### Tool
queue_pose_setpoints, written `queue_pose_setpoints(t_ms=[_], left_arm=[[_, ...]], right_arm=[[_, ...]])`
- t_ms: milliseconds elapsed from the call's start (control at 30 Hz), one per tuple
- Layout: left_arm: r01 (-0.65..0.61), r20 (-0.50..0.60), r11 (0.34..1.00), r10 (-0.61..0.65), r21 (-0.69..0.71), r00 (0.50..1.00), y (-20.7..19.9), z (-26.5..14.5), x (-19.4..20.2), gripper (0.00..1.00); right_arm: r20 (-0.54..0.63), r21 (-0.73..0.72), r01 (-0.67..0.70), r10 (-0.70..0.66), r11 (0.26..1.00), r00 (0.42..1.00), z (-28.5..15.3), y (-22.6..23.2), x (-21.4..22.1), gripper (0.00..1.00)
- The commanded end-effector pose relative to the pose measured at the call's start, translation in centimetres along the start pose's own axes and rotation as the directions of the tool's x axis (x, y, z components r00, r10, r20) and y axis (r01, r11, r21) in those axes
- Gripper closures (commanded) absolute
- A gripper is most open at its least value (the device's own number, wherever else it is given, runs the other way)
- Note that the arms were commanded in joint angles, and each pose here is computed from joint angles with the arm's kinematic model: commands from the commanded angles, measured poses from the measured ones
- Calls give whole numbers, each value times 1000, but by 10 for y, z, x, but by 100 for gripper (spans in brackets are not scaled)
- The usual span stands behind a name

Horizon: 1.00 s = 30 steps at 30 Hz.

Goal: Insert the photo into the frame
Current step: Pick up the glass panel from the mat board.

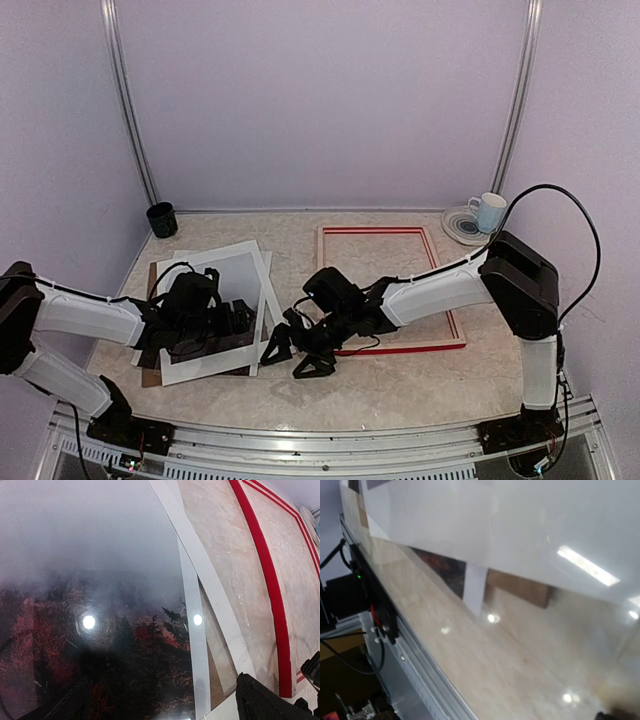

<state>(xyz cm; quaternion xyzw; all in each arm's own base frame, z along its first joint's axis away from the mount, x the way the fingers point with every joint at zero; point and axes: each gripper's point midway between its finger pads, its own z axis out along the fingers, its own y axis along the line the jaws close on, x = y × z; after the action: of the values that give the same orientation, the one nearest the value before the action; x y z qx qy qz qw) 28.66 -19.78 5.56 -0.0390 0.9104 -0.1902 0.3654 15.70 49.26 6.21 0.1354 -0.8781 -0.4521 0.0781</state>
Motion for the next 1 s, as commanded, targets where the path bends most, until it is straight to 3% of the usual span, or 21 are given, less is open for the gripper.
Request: queue_pose_setpoints(t_ms=[0,567,967], left_arm=[[16,-19,1000,-16,9,1000,4,5,11,1],[21,-76,1000,-19,21,997,5,15,36,1],[19,-92,999,-16,29,996,5,18,42,1]], right_arm=[[13,-31,-18,18,999,1000,7,9,-4,1],[48,-12,-136,136,991,989,8,-16,-5,1],[106,-98,-90,100,991,989,5,2,-22,1]])
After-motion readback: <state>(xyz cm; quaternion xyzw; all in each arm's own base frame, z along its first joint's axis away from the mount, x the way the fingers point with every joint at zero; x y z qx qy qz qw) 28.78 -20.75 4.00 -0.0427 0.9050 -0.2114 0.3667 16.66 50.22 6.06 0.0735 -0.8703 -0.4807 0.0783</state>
